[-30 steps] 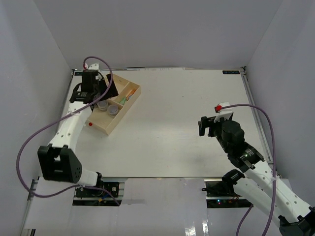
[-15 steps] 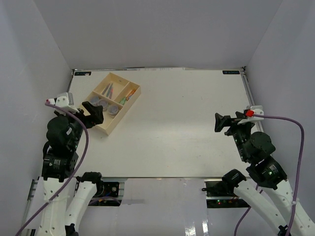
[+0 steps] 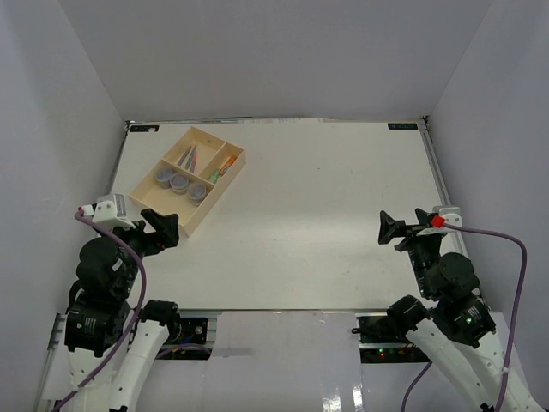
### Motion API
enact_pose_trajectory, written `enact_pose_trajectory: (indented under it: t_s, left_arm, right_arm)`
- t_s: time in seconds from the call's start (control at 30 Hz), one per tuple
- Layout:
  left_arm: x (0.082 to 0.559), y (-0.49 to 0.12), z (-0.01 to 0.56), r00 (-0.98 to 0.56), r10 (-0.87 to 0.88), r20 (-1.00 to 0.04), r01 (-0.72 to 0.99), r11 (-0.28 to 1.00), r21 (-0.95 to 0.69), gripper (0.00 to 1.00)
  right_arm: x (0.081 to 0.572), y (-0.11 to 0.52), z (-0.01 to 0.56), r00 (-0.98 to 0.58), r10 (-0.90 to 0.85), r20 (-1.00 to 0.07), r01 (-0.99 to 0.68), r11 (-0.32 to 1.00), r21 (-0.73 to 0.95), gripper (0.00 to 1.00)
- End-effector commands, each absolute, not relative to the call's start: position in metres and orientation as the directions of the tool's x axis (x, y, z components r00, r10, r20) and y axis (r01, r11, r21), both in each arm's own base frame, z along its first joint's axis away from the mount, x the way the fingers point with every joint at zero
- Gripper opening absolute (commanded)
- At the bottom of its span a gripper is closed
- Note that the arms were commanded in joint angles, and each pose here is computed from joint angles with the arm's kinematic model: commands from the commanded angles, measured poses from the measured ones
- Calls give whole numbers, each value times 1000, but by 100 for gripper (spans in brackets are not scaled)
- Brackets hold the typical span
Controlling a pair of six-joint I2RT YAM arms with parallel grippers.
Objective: Sort the stationery into containers
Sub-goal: Reset both arms
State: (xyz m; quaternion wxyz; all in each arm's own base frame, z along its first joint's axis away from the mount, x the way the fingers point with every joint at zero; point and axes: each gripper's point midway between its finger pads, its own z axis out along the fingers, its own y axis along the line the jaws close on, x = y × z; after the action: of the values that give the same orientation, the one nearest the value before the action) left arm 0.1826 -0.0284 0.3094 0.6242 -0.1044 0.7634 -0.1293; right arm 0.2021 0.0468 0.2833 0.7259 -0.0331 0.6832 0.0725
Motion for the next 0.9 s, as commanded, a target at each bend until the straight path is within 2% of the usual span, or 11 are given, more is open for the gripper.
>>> enact_pose_trajectory:
  t_s: [0.0, 0.2, 0.87]
  left_arm:
    - [170, -18, 311, -166, -324, -931, -33, 946, -324, 98]
    - [150, -11, 326, -62, -352, -934, -12, 936, -352, 98]
    - [155, -12, 321, -93, -356, -930, -27, 934, -355, 98]
  right_arm:
    - [203, 41, 284, 86, 66, -994, -121, 991, 55, 90]
    - [201, 41, 274, 90, 69, -994, -127, 990, 57, 90]
    - [200, 45, 272, 94, 72, -993, -150, 987, 58, 90]
